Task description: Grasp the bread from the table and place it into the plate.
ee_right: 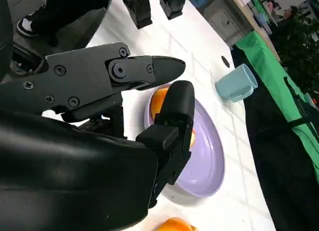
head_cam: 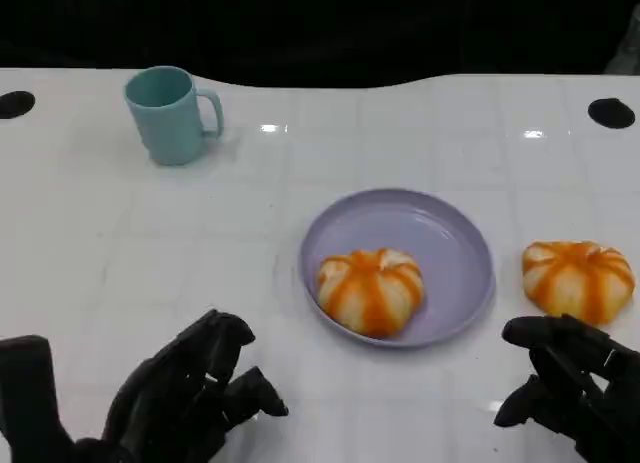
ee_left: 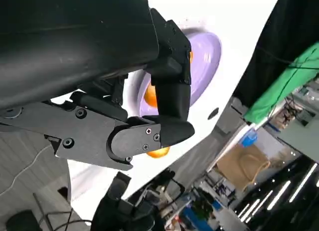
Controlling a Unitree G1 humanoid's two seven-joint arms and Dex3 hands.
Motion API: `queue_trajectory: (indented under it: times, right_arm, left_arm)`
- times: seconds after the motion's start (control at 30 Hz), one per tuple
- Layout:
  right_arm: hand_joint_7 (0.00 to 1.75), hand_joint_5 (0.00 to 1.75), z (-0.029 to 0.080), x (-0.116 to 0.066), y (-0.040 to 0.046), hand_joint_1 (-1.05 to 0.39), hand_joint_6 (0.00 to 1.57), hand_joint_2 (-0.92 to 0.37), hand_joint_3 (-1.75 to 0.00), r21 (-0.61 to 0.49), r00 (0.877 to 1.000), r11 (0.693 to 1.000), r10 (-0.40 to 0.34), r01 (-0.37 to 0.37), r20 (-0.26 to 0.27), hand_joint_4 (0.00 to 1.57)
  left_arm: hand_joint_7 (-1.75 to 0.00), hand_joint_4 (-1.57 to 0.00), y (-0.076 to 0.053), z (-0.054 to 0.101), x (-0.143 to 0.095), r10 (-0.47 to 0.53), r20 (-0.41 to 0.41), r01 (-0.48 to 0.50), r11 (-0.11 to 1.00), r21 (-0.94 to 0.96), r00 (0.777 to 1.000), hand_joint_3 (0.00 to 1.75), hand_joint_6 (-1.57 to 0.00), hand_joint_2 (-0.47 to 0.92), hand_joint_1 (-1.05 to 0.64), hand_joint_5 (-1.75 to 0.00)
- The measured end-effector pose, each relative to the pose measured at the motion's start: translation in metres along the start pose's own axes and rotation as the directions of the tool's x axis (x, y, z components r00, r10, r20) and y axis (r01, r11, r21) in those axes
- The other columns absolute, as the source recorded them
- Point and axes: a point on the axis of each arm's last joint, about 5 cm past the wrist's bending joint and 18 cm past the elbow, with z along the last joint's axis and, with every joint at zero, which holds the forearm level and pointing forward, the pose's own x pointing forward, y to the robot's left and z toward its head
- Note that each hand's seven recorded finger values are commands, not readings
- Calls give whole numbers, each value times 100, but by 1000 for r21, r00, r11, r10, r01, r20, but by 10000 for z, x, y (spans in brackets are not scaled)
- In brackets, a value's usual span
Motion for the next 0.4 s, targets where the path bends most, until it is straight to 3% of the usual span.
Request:
queue_trajectory:
  times: [0.4]
  right_arm:
    - [102,144,3,-1,-1,-47,59,-92,-24,-4,1000,1000,-1,1,7,63]
  left_arm:
    - [-175,-63,30,29,29,-12,19,11,1000,16,1000,49,-39,92,-50,-175]
